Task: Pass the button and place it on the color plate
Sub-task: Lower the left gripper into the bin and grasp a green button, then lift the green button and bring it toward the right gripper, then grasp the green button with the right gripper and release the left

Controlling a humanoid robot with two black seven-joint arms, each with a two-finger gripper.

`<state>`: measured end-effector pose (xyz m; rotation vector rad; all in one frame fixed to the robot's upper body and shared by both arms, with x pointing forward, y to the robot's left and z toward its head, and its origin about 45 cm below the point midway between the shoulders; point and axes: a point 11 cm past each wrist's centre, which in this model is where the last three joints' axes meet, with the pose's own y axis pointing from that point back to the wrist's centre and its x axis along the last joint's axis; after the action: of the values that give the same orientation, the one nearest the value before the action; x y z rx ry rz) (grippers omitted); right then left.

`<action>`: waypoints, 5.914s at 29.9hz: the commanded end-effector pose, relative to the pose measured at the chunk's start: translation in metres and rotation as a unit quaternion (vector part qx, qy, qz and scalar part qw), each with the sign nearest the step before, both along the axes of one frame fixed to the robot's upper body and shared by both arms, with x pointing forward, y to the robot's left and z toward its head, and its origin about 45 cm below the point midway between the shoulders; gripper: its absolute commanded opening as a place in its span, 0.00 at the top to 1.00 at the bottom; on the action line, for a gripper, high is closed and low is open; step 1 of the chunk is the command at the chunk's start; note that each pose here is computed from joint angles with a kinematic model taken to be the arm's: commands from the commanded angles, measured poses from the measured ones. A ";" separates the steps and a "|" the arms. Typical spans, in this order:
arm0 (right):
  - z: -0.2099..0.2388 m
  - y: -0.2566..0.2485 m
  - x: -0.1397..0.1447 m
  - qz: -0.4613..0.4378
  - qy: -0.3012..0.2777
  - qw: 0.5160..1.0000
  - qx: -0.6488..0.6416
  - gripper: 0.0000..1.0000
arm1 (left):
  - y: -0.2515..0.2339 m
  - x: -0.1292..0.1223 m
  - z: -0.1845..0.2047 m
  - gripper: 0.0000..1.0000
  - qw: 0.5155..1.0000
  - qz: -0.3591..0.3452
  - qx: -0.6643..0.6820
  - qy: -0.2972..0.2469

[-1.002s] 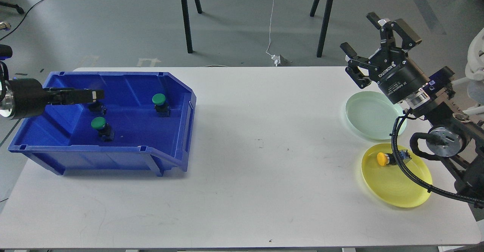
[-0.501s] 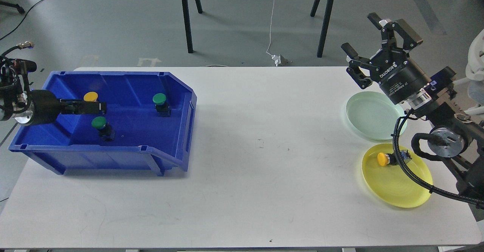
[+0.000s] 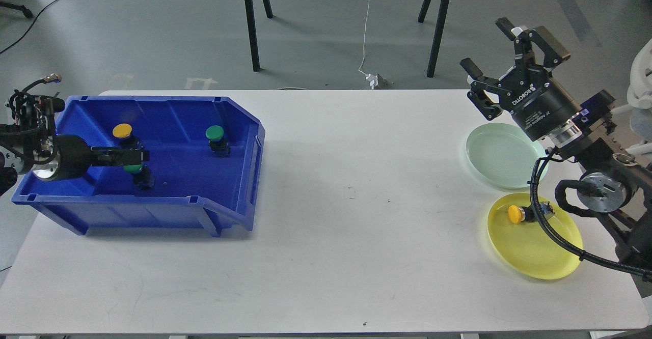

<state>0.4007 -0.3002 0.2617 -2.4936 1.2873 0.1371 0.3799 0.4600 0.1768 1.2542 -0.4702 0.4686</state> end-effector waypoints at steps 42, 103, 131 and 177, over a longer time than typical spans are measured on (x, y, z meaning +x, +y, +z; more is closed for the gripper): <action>-0.005 -0.001 -0.003 0.000 0.006 1.000 0.000 0.13 | -0.007 -0.004 -0.027 0.39 1.000 0.009 -0.004 0.015; -0.005 0.000 -0.003 0.000 0.006 1.000 0.003 0.13 | -0.083 0.017 0.164 0.74 0.952 -0.066 -0.252 -0.162; 0.014 0.015 0.006 0.022 -0.016 1.000 -0.009 0.10 | -0.340 0.041 0.106 0.74 0.775 -0.092 -0.623 -0.049; 0.003 0.133 0.000 0.147 -0.009 0.989 0.013 0.86 | -0.340 0.042 0.104 0.72 0.775 -0.088 -0.624 -0.048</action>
<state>0.4008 -0.1672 0.2637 -2.6434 0.8985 0.2004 0.4216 0.1205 0.2810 -0.1166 -0.2449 0.5321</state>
